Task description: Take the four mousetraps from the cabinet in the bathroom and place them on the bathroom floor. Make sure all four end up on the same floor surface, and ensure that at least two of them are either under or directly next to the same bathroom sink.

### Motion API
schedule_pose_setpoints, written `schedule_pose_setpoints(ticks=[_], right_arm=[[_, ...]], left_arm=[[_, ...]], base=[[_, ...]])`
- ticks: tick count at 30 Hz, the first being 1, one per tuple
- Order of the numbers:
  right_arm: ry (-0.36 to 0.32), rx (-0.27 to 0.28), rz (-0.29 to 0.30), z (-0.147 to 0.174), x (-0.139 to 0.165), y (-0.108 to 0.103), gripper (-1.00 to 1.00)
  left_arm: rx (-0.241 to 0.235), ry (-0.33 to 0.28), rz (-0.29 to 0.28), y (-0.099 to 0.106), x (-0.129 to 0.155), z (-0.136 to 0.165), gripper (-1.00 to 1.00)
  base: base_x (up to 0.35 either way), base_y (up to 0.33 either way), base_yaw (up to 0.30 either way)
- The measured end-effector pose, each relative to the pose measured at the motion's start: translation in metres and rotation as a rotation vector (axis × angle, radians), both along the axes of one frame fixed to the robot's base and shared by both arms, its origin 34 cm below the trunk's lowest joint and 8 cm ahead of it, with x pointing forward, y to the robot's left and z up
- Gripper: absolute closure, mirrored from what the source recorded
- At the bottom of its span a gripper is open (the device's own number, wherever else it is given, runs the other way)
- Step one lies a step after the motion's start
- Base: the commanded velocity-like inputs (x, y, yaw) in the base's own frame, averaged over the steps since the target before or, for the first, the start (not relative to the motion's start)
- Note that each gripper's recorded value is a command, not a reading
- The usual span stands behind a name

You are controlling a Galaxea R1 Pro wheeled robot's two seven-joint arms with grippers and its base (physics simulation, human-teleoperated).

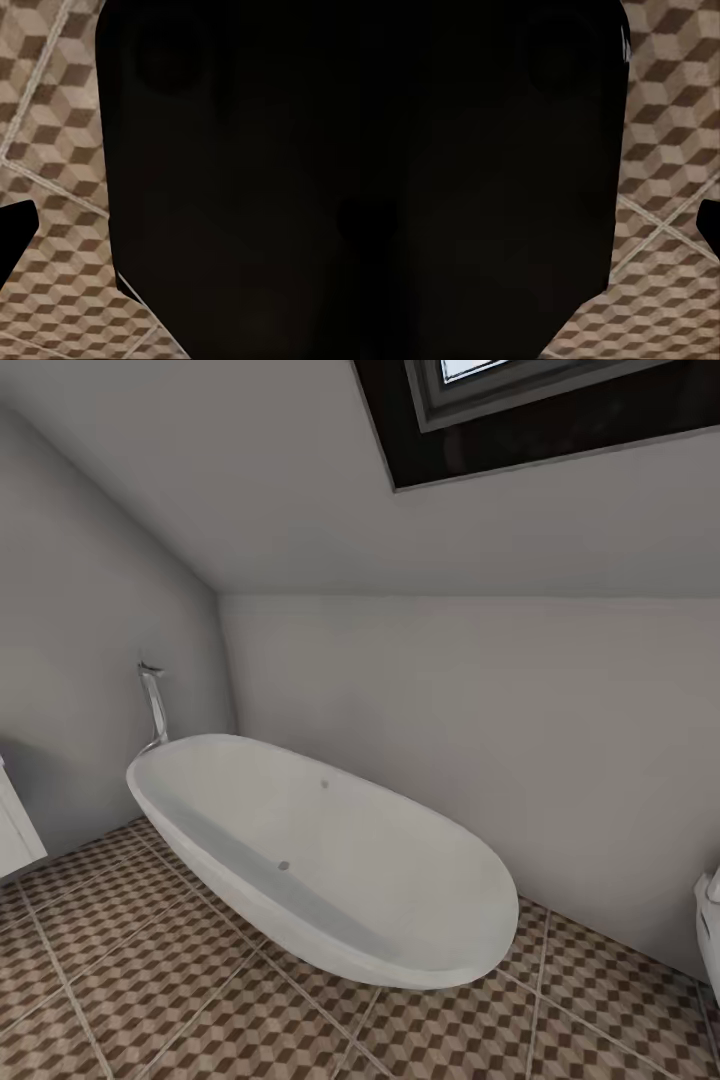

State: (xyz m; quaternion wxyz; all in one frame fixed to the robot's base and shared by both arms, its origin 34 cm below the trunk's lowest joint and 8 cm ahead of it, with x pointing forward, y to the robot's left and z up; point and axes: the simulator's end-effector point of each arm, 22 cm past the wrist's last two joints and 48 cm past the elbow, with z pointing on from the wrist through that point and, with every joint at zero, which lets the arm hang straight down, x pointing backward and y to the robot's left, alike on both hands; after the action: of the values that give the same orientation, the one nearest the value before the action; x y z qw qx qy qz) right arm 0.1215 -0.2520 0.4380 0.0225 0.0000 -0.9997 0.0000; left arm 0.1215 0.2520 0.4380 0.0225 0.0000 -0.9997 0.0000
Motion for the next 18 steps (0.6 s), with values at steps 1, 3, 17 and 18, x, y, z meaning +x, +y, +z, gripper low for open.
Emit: schedule_pose_setpoints(ticks=[1,3,17,18], right_arm=[[-0.011,0.004,0.004,0.0,0.007,0.004,-1.0],[-0.023,0.016,0.004,0.0,0.016,0.013,-1.0],[-0.047,0.051,0.002,0.0,0.035,0.041,-1.0],[-0.047,0.051,0.002,0.0,0.035,0.041,-1.0]], left_arm=[[-0.007,-0.001,0.003,-0.005,-0.003,0.0,-1.0],[-0.018,0.007,0.004,-0.014,-0.011,0.001,-1.0],[-0.079,0.059,0.01,-0.062,-0.057,0.007,-1.0],[-0.08,0.059,0.01,-0.063,-0.057,0.007,-1.0]], base=[[0.0,0.0,0.0],[0.0,0.0,0.0],[0.0,0.0,0.0],[0.0,0.0,0.0]])
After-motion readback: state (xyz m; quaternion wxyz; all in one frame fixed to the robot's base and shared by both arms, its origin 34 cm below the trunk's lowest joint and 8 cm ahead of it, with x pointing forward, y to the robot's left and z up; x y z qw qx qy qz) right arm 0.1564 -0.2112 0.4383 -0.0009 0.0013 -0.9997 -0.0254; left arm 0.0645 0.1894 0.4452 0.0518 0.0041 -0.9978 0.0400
